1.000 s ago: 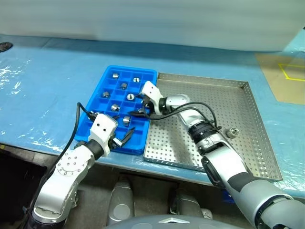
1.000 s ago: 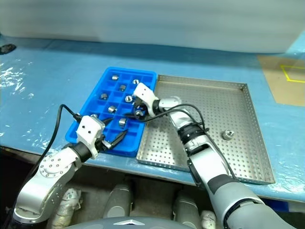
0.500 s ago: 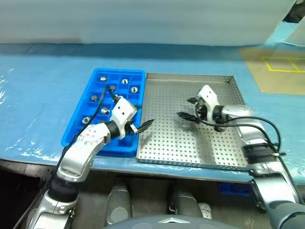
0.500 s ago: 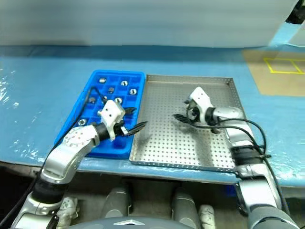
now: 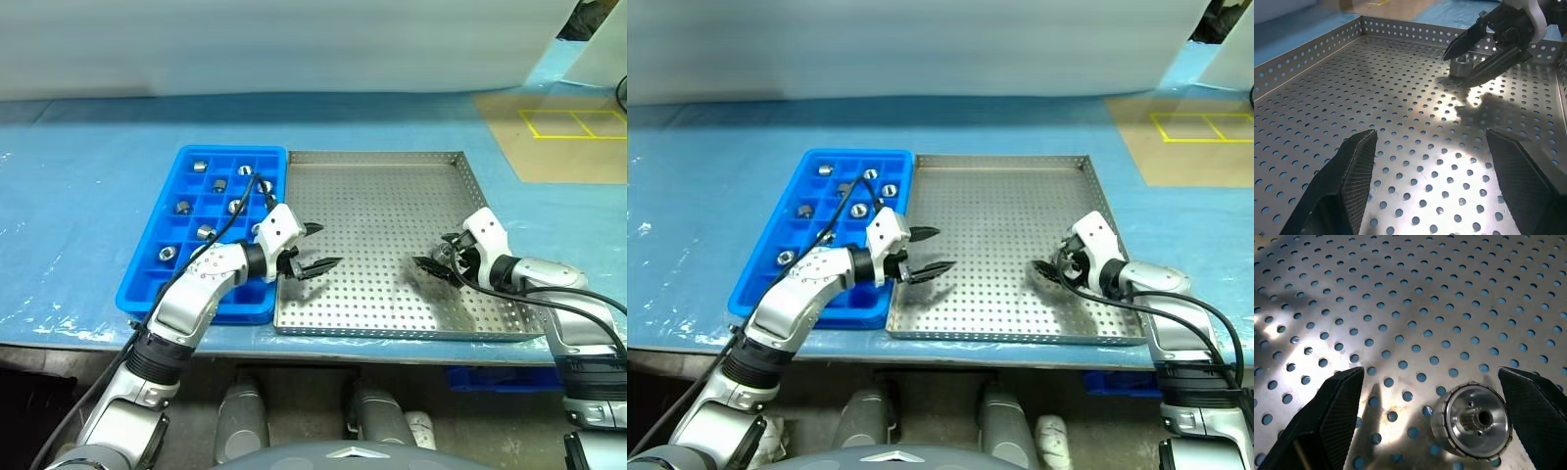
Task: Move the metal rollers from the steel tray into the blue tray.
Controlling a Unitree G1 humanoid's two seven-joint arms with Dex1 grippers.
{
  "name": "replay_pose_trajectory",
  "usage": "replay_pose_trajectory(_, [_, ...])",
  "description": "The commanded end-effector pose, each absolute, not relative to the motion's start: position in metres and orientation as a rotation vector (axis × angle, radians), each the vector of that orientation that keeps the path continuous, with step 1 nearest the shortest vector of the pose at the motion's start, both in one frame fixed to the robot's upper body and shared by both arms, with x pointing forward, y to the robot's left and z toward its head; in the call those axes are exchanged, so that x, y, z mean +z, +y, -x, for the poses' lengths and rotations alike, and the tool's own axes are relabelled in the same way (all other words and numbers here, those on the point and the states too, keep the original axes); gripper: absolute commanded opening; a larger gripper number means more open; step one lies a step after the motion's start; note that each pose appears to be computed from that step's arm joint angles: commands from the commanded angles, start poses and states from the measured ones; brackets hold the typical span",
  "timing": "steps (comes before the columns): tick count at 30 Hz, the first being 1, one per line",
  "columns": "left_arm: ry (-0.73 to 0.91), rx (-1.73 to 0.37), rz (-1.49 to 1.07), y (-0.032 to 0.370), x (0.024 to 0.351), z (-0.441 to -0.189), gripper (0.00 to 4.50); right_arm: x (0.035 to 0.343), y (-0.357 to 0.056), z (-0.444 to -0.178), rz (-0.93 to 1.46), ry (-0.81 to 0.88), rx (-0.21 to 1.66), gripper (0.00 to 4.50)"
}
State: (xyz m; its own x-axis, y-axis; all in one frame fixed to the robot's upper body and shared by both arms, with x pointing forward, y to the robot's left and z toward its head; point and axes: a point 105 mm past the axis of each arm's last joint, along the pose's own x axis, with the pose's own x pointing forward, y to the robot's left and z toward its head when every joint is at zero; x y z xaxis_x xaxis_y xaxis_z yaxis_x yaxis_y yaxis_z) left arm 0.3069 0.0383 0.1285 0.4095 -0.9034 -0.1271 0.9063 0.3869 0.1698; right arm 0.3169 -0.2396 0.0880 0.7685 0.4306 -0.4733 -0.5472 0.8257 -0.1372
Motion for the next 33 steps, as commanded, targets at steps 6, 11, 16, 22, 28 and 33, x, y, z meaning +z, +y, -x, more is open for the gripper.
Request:
replay_pose_trajectory(6, [-0.045,-1.181,-0.251,0.034,0.141,-0.306,3.76,0.081,-0.242,-0.317,0.248,0.426,0.506,3.19])
replay_pose_trajectory(11, [-0.043,-1.160,-0.254,0.038,0.141,-0.306,3.76,0.095,-0.224,-0.331,0.267,0.367,0.558,1.48])
replay_pose_trajectory(16, [-0.041,-1.117,-0.254,0.044,0.141,-0.302,3.76,0.102,-0.200,-0.347,0.282,0.342,0.640,0.02])
replay_pose_trajectory(22, [-0.028,-1.046,-0.251,0.056,0.139,-0.297,3.76,0.111,-0.170,-0.366,0.291,0.290,0.735,0.02])
replay_pose_trajectory(28, [-0.013,-1.004,-0.251,0.061,0.136,-0.292,3.76,0.118,-0.149,-0.386,0.288,0.229,0.763,1.63])
replay_pose_trajectory(33, [-0.007,-0.983,-0.253,0.064,0.135,-0.290,3.76,0.122,-0.146,-0.400,0.305,0.192,0.720,3.29])
